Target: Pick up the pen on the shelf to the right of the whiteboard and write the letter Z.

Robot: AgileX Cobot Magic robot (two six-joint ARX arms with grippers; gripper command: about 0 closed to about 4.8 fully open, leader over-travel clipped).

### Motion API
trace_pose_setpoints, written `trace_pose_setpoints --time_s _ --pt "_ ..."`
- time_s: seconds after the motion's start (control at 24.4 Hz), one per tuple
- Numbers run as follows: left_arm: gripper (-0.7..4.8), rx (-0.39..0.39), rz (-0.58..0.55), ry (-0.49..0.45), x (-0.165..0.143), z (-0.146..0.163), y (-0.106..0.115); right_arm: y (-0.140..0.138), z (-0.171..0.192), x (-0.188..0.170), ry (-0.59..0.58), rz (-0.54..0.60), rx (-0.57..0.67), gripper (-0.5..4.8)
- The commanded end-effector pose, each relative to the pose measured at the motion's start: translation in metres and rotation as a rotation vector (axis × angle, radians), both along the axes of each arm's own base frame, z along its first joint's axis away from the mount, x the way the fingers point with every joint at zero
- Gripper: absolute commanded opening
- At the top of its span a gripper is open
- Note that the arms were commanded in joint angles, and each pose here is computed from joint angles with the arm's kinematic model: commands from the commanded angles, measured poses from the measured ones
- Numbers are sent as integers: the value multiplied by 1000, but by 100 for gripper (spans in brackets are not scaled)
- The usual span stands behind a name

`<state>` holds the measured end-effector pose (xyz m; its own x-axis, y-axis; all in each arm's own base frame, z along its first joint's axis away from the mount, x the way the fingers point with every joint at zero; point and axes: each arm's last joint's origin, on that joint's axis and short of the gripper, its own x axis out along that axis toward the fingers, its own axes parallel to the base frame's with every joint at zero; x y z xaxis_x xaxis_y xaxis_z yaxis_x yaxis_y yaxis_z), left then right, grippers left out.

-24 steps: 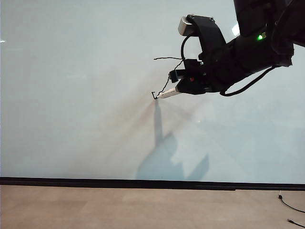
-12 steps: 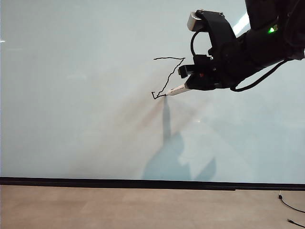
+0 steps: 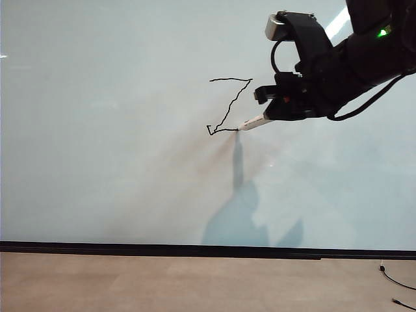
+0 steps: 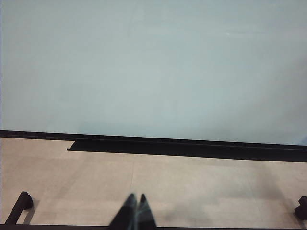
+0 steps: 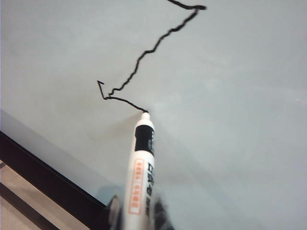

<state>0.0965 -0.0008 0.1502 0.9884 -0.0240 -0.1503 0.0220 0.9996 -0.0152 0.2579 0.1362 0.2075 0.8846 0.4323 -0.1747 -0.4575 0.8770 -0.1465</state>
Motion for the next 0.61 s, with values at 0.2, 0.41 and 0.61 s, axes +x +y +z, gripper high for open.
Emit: trace_pose_setpoints --time_s 0.2,0.41,0.61 --pt "-4 4 -1 -13 0 2 0 -8 4 -3 -31 -61 9 -9" --pt "-5 4 -1 -12 0 2 0 -12 4 -5 -33 -76 8 -9" --pt "-4 4 -1 -13 0 2 0 -17 3 -10 -35 -91 7 -9"
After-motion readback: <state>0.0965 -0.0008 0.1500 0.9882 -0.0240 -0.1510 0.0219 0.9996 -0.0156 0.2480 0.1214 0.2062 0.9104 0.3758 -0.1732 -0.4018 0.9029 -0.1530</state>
